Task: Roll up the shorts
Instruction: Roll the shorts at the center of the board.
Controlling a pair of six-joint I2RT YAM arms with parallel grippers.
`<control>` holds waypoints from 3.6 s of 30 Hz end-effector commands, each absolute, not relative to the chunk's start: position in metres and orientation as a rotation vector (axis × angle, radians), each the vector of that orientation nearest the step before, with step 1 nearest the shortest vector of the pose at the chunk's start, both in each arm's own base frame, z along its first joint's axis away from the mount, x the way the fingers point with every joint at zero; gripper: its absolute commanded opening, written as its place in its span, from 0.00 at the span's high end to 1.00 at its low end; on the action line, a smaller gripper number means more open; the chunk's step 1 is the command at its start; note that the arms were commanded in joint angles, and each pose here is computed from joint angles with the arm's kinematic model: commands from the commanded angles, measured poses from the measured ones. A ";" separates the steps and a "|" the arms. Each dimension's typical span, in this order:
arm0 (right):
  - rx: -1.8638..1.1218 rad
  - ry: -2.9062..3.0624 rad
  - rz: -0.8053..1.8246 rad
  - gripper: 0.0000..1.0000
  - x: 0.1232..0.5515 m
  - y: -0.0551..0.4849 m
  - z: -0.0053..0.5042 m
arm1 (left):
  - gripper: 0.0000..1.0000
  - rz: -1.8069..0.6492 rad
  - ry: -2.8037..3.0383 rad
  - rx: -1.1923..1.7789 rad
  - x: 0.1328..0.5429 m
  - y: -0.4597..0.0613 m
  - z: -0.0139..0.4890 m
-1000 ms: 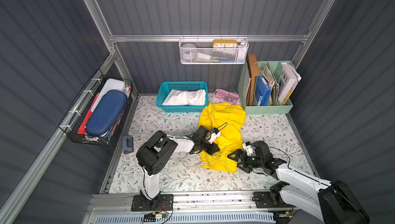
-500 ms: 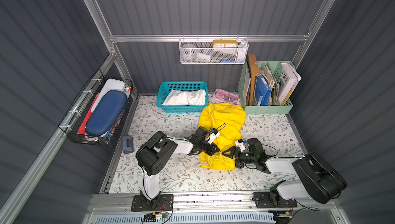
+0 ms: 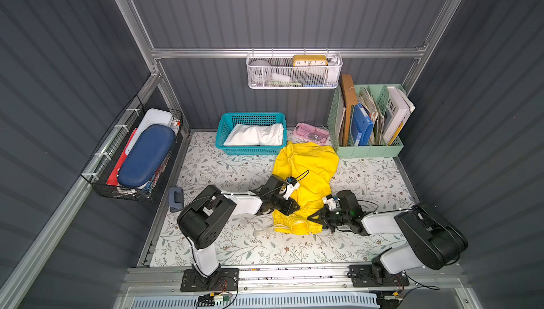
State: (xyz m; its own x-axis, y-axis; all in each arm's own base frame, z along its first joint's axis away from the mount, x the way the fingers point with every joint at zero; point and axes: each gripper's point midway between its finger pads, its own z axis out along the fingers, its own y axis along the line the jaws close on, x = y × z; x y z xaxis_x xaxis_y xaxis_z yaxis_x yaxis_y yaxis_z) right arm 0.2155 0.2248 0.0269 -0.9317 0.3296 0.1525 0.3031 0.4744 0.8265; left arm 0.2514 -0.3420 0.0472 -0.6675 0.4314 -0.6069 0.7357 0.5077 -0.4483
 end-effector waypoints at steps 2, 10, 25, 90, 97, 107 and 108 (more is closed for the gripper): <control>0.545 2.651 1.509 1.00 0.230 0.231 0.046 | 0.18 -0.882 2.048 1.046 0.274 -0.346 0.128; 0.601 2.618 1.542 1.00 0.249 0.217 0.067 | 0.00 -0.738 1.679 1.252 0.269 -0.365 0.201; 0.618 2.562 1.676 1.00 0.265 0.212 0.077 | 0.00 -0.331 1.336 1.573 0.201 -0.412 0.138; 0.272 2.428 1.216 0.37 0.269 0.157 0.110 | 1.00 -0.576 1.772 1.703 0.219 -0.374 0.090; -0.037 2.233 0.817 0.32 0.260 0.123 0.153 | 1.00 -0.688 1.866 1.877 0.213 -0.376 0.095; -0.396 1.949 0.571 0.20 0.241 0.115 0.194 | 1.00 -0.875 1.925 1.917 0.230 -0.375 0.125; -0.414 1.944 0.563 0.20 0.242 0.115 0.195 | 1.00 -0.896 1.932 1.918 0.230 -0.375 0.128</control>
State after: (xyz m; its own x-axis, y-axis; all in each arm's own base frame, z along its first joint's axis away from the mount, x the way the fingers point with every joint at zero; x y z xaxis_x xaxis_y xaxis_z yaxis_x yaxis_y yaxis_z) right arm 0.2435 0.1179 0.2016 -0.4483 0.0974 -0.8885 -0.4759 0.8154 0.3295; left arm 0.2434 -0.3794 0.1137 -0.0706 0.8048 -0.5894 0.9900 -0.0160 -0.1404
